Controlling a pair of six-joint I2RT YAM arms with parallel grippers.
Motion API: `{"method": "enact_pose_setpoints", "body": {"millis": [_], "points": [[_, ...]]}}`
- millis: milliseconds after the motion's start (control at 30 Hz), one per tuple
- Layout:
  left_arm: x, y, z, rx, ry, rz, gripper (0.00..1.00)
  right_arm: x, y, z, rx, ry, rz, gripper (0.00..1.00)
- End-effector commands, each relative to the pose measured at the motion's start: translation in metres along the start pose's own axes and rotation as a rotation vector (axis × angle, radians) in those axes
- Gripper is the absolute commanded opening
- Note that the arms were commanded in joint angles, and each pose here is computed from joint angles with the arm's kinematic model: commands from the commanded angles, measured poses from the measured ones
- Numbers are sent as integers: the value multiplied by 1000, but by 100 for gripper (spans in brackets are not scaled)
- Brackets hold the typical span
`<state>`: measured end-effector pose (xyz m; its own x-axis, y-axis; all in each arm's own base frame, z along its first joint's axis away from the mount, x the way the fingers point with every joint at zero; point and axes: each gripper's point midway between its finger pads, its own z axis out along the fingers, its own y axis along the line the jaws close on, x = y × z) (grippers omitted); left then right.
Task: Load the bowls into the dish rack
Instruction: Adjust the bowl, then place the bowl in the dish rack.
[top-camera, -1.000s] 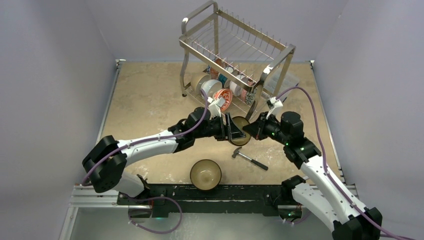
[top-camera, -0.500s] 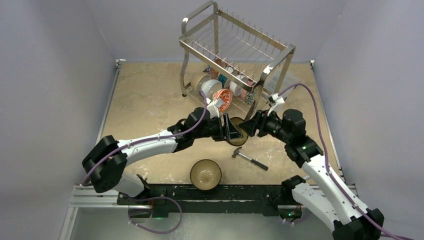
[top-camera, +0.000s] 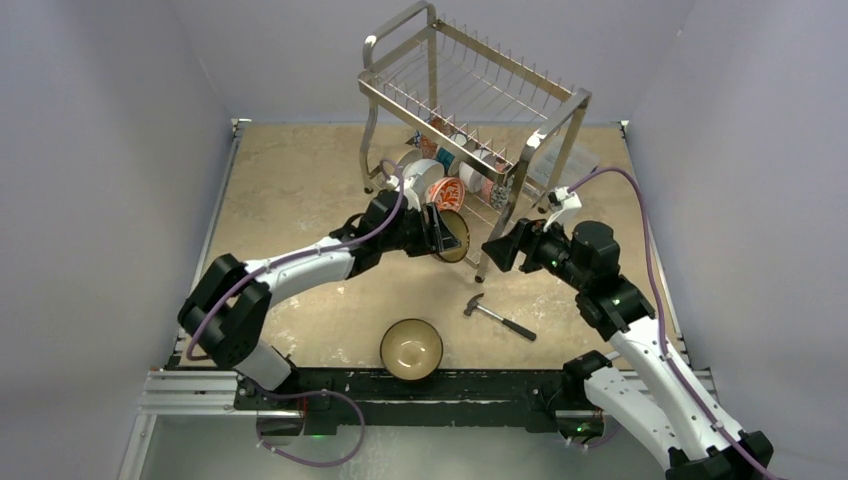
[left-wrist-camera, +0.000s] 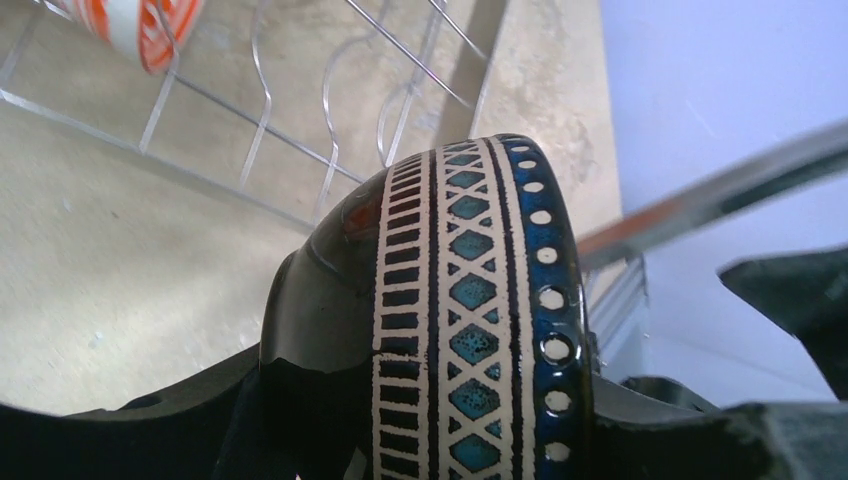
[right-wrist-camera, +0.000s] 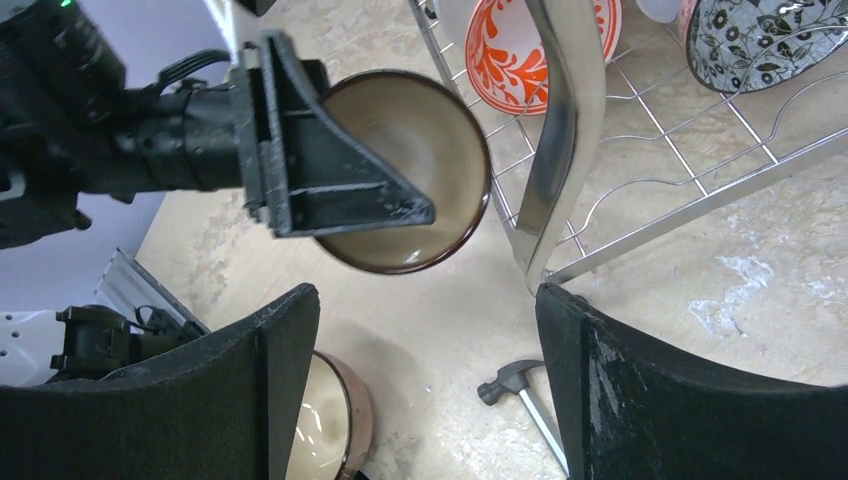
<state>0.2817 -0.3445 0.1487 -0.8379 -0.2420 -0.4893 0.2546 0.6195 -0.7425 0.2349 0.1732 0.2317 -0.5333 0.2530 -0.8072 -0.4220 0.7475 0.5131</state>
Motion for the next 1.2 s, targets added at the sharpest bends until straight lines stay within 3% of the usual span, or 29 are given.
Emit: {"method": "enact_pose_setpoints", "body": {"millis": [0, 633, 1167], "points": [[-51, -26, 16, 40, -95, 139, 0, -22, 7, -8, 9, -60, -20, 83], [-96, 15, 101, -203, -72, 380, 0, -23, 4, -15, 38, -65, -28, 86], [-105, 39, 87, -585, -160, 803, 0, -20, 3, -15, 38, -60, -26, 86]]}}
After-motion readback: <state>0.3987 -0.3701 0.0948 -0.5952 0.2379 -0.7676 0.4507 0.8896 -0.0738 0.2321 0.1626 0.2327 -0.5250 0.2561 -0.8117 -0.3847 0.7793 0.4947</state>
